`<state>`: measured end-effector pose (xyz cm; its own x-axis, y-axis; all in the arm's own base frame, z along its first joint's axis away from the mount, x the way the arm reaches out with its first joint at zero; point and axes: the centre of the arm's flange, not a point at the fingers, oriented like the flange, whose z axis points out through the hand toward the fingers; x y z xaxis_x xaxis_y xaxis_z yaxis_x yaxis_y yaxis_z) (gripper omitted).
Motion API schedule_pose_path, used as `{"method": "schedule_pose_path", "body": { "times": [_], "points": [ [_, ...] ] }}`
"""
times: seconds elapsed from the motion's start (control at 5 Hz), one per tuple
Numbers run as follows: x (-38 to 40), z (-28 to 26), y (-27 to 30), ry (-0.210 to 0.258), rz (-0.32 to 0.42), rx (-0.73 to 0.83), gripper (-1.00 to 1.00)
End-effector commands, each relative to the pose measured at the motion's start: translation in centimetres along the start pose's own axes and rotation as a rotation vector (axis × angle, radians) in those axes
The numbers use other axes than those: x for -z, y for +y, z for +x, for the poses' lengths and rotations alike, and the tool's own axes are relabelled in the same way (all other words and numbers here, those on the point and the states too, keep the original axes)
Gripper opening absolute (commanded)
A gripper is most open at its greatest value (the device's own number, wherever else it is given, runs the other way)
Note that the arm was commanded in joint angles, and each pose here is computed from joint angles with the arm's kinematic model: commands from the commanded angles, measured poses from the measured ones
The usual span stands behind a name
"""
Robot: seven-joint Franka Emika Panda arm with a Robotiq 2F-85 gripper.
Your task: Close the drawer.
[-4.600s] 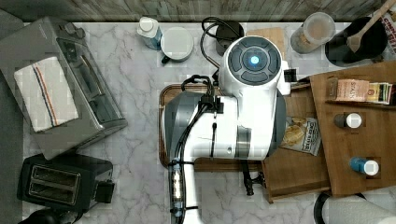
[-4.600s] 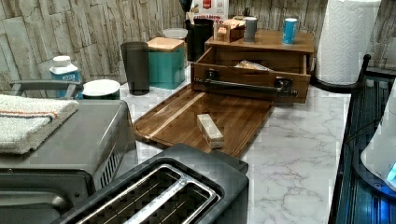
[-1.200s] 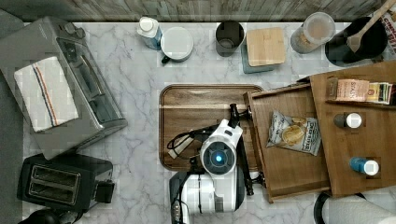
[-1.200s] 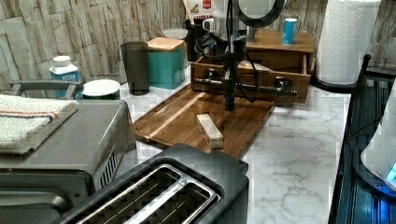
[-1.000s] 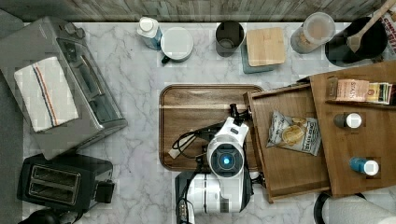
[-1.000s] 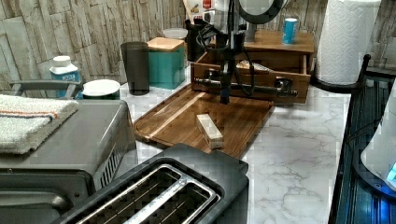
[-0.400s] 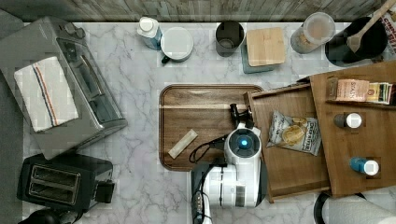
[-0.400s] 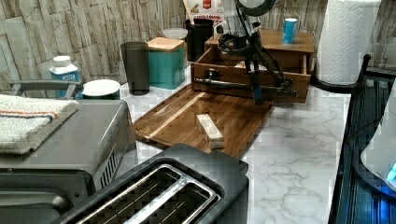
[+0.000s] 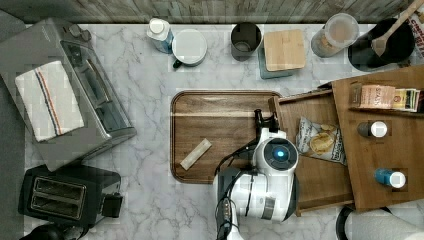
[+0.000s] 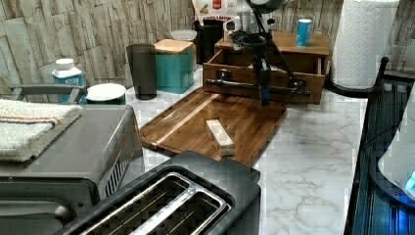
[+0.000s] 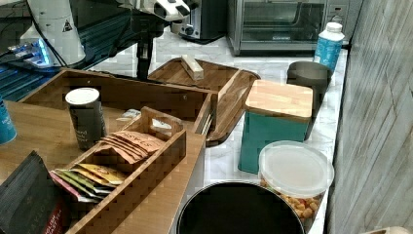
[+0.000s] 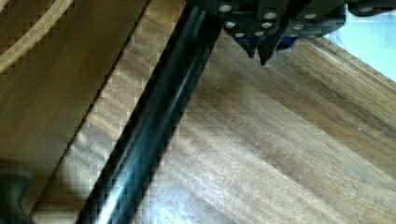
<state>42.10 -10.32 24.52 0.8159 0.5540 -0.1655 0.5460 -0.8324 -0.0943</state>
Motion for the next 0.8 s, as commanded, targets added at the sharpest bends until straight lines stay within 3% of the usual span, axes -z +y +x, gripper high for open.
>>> {"method": "schedule_pose_path", "body": {
  "times": [0.2, 0.4, 0.8],
  "points": [
    [7.4, -2.7, 7.4, 0.190, -0.075, -0.188, -1.00],
    [6.6, -3.1, 9.6, 0.211, -0.123, -0.199, -1.00],
    [8.1, -6.1, 19.7, 0.217, -0.224, -0.103, -1.00]
  ]
}}
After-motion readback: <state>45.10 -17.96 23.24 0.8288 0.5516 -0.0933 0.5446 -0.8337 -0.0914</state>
